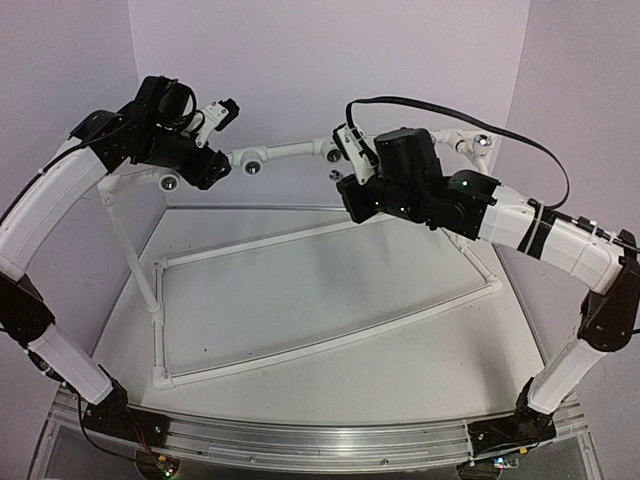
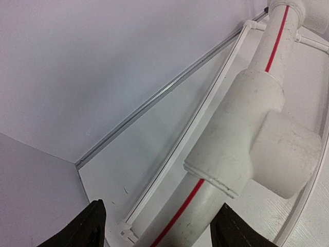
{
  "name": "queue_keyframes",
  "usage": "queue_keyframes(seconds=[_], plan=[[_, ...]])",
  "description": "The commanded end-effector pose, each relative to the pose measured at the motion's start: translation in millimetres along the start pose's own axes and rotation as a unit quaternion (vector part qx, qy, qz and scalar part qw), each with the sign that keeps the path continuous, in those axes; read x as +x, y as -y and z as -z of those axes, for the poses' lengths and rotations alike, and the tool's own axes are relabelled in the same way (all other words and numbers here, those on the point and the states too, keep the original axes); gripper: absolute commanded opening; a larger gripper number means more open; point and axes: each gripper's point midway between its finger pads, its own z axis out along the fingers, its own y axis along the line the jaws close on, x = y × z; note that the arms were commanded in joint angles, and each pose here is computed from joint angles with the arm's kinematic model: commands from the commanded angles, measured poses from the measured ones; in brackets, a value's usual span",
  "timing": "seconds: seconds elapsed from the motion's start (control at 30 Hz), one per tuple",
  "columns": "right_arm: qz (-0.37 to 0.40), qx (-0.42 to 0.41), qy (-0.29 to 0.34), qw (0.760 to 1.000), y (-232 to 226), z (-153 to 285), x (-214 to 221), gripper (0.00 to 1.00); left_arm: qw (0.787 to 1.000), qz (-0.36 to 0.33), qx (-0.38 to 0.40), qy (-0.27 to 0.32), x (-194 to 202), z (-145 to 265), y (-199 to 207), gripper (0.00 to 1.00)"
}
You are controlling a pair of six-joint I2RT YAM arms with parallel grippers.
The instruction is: Install the water faucets
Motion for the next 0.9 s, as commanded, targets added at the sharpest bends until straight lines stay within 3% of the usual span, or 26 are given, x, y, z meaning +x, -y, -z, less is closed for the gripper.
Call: queue_keyframes(seconds=[0.0, 0.27, 0.63, 0.73, 0.87], plan=[[-0.005, 0.063, 0.042, 0.997, 23, 5, -36, 0.0, 0.999, -0.035, -0.019, -0.037, 12, -20, 0, 0.68], [0.041, 0.118, 0.026, 0.992, 39, 4, -46, 0.0, 0.998, -0.032, -0.022, -0.041, 18, -17, 1, 0.48], [0.107, 0.158, -0.001, 0.982, 34, -3, -53, 0.0, 0.999, -0.007, -0.026, -0.045, 26, -14, 4, 0.31], [0.194, 0.193, -0.011, 0.962, 29, -2, -49, 0.0, 0.999, 0.015, -0.013, -0.042, 28, -13, 10, 0.25], [0.321, 0.263, -0.014, 0.91, 27, 0, -42, 0.0, 0.999, 0.037, 0.006, -0.039, 37, -11, 19, 0.2]])
